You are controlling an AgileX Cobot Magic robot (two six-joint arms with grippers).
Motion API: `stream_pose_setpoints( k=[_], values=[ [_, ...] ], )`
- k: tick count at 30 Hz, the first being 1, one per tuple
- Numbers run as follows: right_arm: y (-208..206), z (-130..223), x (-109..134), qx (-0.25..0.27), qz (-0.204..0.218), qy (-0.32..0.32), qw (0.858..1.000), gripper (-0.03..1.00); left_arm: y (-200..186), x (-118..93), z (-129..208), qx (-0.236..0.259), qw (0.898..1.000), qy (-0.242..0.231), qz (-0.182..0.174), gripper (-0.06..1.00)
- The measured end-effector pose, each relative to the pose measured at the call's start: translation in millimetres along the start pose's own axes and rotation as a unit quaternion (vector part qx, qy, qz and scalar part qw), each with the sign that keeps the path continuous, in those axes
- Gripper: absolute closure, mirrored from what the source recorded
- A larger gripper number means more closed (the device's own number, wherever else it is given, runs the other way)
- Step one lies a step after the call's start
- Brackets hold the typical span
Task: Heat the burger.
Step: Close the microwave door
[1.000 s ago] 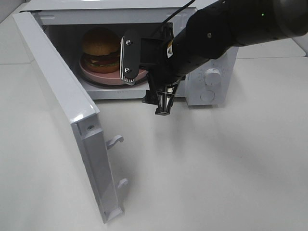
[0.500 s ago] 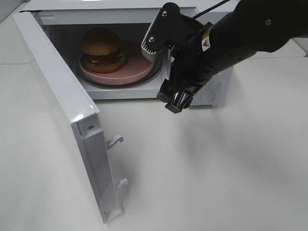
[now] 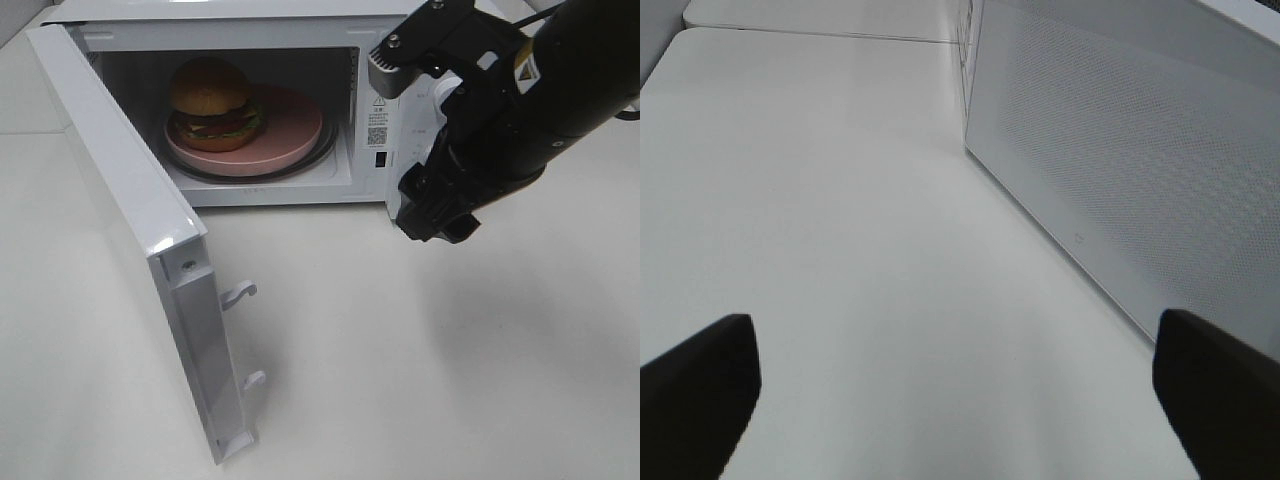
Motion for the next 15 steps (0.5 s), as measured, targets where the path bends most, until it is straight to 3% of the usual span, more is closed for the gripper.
stream_pose_setpoints(
  k=[15],
  values=[
    [-50, 35, -4, 0.062, 0.005, 0.032, 0.998, 0.20, 0, 0, 0, 0.000, 1.000, 0.000, 0.000, -0.04]
  ],
)
Point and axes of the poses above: a point on each arm's last joint axis where the gripper is mounted, y pointing out along that axis toward the gripper, x along the wrist's bending axis when the last joint is at zero, z = x × y, the point moved 10 cm from there along y, pointing out along that axis toward the gripper, and after that the axes turned 1 degree about -y, right-handed, at the moved point
